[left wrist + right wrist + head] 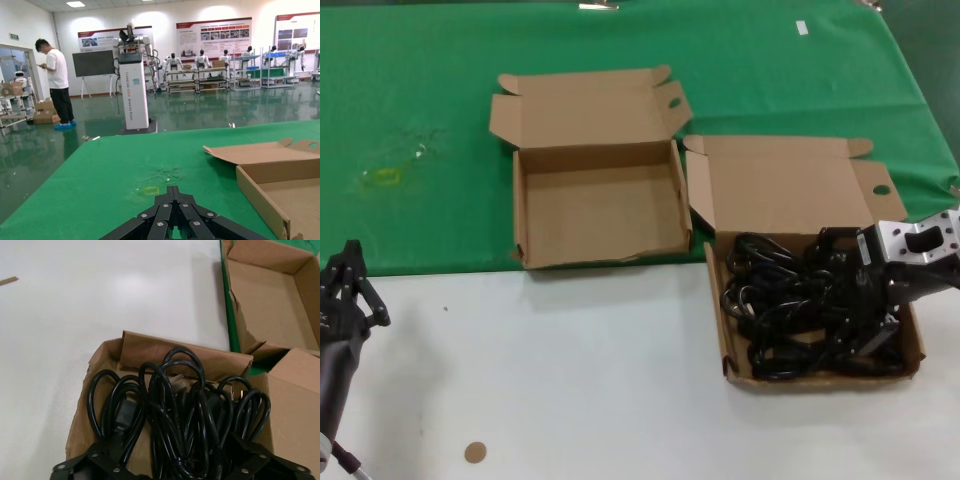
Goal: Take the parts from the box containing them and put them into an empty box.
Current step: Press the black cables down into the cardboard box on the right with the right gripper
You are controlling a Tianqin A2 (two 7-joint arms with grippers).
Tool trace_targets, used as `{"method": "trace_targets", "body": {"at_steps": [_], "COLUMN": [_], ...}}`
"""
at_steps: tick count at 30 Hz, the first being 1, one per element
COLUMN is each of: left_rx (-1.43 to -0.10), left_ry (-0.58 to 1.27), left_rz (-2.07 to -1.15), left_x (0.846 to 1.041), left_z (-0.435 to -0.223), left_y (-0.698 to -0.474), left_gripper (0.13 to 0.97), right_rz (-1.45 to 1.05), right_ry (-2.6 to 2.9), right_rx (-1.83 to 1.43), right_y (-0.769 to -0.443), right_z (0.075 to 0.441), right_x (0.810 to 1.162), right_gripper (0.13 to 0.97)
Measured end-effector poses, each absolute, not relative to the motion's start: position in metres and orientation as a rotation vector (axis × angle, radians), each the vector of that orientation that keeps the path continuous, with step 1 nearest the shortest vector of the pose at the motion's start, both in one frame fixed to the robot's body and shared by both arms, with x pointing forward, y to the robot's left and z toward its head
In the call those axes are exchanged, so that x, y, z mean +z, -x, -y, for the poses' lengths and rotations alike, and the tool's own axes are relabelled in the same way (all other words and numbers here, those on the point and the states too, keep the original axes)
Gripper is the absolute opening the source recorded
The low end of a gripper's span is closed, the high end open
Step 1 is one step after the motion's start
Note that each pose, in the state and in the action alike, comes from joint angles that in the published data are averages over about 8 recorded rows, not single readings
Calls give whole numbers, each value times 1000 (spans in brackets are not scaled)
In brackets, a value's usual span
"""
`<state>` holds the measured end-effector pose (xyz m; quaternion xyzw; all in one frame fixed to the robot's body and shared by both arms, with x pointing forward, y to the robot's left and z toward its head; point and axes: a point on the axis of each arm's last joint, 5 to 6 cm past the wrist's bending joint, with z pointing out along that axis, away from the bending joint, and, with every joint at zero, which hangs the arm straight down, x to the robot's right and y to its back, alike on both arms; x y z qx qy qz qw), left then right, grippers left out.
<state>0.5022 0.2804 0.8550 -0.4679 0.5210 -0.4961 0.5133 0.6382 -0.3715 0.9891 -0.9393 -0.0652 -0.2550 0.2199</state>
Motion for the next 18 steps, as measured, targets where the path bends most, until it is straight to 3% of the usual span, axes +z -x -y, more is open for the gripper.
{"method": "trace_targets", "body": {"at_steps": [9,18], "left_rx": [-1193,-1193], "left_ry": [1125,1125], "left_rz": [-1253,-1253], "left_x": [855,855], "left_z": [-280,-280], "left_y": [-502,-502], "left_gripper": [144,144], "right_rz": [189,195], "right_ry": [2626,2640], "right_rx": [-694,-690], "right_y": [-645,-648], "right_z": [369,367], "right_x": [984,986], "right_gripper": [675,455]}}
